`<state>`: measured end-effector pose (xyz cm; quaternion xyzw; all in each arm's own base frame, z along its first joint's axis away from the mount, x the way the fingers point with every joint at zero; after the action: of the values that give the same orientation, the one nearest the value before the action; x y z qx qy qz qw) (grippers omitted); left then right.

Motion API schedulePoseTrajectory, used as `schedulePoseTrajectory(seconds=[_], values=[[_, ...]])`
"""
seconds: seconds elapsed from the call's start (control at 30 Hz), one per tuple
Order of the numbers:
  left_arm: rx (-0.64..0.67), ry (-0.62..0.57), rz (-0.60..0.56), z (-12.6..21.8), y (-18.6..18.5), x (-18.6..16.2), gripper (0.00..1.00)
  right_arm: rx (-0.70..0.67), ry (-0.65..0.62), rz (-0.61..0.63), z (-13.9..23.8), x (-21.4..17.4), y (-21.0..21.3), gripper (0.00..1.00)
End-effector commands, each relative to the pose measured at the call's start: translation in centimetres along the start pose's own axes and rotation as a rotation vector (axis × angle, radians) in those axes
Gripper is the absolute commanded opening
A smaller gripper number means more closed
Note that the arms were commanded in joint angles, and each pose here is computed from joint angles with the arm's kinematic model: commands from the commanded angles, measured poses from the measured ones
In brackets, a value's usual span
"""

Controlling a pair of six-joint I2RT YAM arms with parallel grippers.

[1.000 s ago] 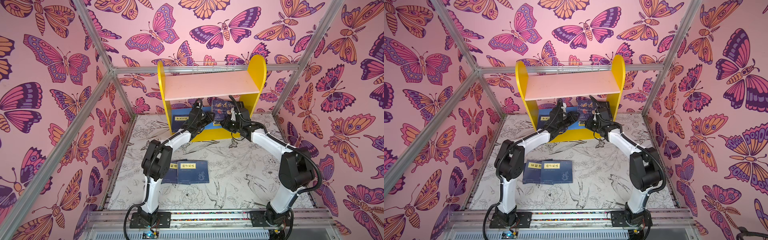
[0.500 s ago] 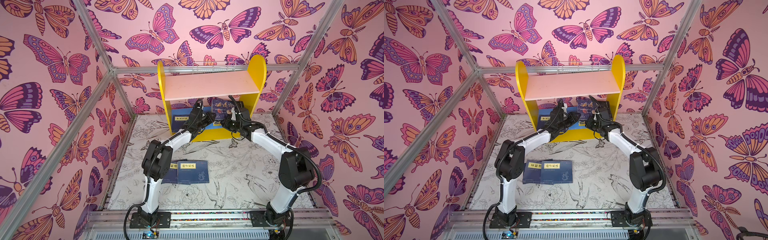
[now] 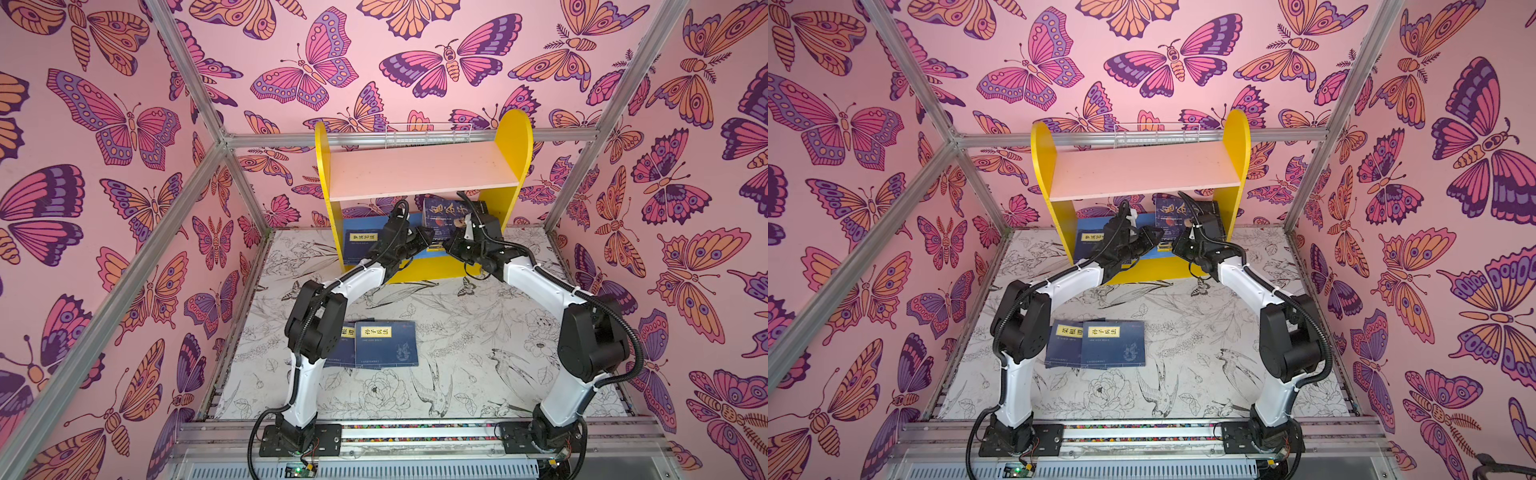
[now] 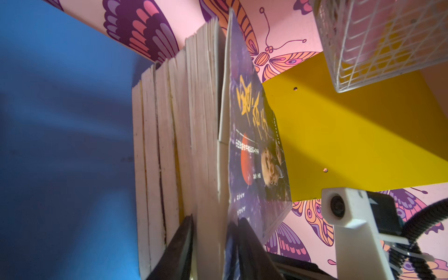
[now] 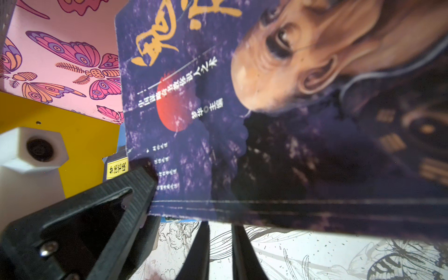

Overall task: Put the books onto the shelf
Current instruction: 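Push the books on the blue shelf into line with both grippers, then withdraw both grippers from the shelf toward the dark blue books on the table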

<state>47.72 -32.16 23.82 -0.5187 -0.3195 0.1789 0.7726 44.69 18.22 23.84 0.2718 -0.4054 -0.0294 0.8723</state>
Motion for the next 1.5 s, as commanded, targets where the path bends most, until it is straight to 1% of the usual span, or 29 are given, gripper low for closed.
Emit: schedulePoseTrajectory(seconds=[0.0, 0.1, 0.17, 0.3, 0.43, 0.47, 0.53, 0.63, 0.67, 0.7, 0.8, 0.93, 1.03, 1.27, 1.47], values=[[0.014, 0.022, -0.004, 0.0, -0.4, -0.9, 0.35, 0.006, -0.092, -0.011, 0.6, 2.2, 0.2, 0.16], [0.015, -0.017, -0.005, 1.0, -0.8, -0.1, 0.37, 0.005, -0.104, -0.005, 1.2, 2.3, 0.2, 0.15], [-0.008, -0.041, -0.01, 1.7, -1.4, 0.5, 0.38, 0.008, -0.102, -0.001, 1.6, 2.2, 0.2, 0.15], [-0.077, -0.094, -0.027, 3.2, -2.6, 1.8, 0.42, 0.011, -0.1, 0.005, 2.5, 1.7, 0.0, 0.13], [-0.102, -0.144, -0.033, 4.2, -2.8, 3.0, 0.43, 0.007, -0.095, 0.014, 3.4, 1.0, -0.3, 0.12], [-0.094, -0.155, -0.03, 4.3, -2.5, 3.2, 0.4, 0.002, -0.092, 0.016, 3.6, 0.8, -0.5, 0.11], [-0.067, -0.166, -0.009, 4.0, -1.8, 3.5, 0.3, -0.005, -0.082, 0.011, 3.9, 0.3, -0.8, 0.11], [-0.002, -0.174, 0.032, 3.1, -0.4, 3.6, 0.07, -0.014, -0.08, -0.006, 4.4, -0.1, -1.3, 0.11], [0.006, -0.17, 0.038, 2.6, 0.1, 3.5, 0.02, -0.015, -0.082, -0.011, 4.5, -0.3, -1.5, 0.11], [0.009, -0.166, 0.039, 2.3, 0.1, 3.5, 0.0, -0.015, -0.082, -0.015, 4.7, -0.4, -1.5, 0.11], [0.022, -0.154, 0.039, 1.1, 0.8, 3.2, 0.0, -0.017, -0.084, -0.019, 5.1, -0.6, -1.6, 0.11], [0.008, -0.143, 0.014, 0.2, 0.4, 3.0, 0.0, -0.028, -0.075, -0.024, 5.1, -0.8, -2.2, 0.11], [0.004, -0.138, 0.002, -0.2, 0.0, 2.7, 0.0, -0.015, -0.097, -0.018, 6.1, -0.4, -1.8, 0.11], [-0.002, -0.111, -0.03, -1.2, -0.7, 1.6, 0.0, -0.014, -0.087, -0.022, 6.0, -0.7, -2.1, 0.11], [0.015, -0.096, -0.036, -1.7, -0.5, 1.2, 0.0, -0.008, -0.09, -0.022, 6.2, -0.6, -2.1, 0.11]])
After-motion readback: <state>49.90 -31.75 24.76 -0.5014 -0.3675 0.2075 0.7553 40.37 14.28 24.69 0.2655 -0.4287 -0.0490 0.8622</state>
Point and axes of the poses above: each gripper's point midway between its finger pads, its own z axis back along the fingers, its own y axis along the line the jaws close on, x = y × z, the point moved 6 cm from there along z, back along the fingers, and after that the axes turned 13 degrees about z, right-handed, at the moved point
